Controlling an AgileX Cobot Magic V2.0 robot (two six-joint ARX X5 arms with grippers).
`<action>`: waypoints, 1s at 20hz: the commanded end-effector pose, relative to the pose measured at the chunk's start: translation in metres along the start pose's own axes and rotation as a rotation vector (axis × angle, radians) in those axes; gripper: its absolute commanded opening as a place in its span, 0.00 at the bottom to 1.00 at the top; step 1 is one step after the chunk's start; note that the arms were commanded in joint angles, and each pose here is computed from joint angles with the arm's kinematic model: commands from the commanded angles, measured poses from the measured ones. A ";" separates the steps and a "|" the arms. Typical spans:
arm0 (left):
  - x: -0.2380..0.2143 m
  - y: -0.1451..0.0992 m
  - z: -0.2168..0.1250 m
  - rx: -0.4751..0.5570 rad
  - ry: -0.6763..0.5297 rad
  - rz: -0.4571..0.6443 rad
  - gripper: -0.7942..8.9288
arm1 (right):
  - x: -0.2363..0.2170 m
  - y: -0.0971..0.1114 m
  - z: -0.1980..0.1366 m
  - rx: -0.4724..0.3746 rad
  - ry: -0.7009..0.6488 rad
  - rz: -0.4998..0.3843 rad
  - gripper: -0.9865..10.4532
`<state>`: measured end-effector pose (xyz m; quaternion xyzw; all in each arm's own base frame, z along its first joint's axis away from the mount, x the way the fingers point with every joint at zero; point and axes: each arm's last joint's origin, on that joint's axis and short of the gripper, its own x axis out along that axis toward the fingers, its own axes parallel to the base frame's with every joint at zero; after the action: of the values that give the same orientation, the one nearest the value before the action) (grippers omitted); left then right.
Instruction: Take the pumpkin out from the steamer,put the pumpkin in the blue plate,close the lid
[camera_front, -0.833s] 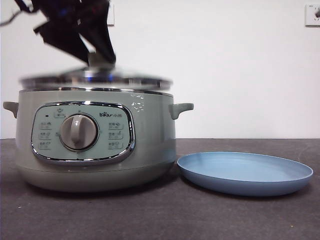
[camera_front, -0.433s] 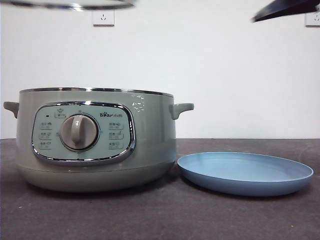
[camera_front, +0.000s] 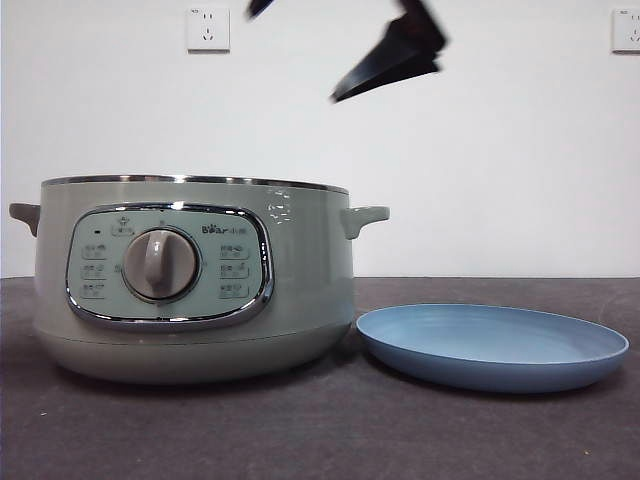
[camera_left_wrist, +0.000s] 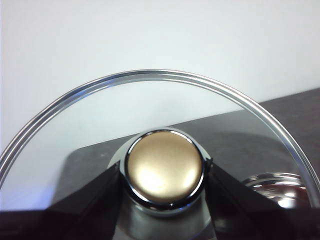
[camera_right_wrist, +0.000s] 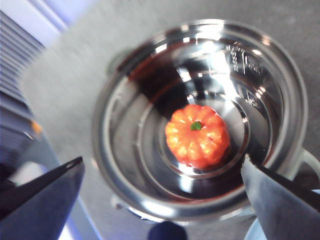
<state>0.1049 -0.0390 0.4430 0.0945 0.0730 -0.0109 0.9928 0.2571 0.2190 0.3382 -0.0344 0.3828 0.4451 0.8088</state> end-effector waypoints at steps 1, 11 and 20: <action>-0.013 0.008 0.004 -0.008 -0.051 0.043 0.07 | 0.030 0.014 0.023 -0.111 0.113 -0.072 0.59; -0.017 0.010 -0.007 0.039 0.041 0.062 0.07 | 0.155 0.014 0.015 -0.242 0.361 -0.249 0.58; -0.017 0.009 -0.007 0.041 0.044 0.061 0.07 | 0.174 -0.001 0.006 -0.216 0.401 -0.255 0.11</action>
<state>0.0914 -0.0305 0.4334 0.1242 0.1187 0.0142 0.9850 0.3148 0.3397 0.2364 -0.2520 0.4732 0.3615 0.7628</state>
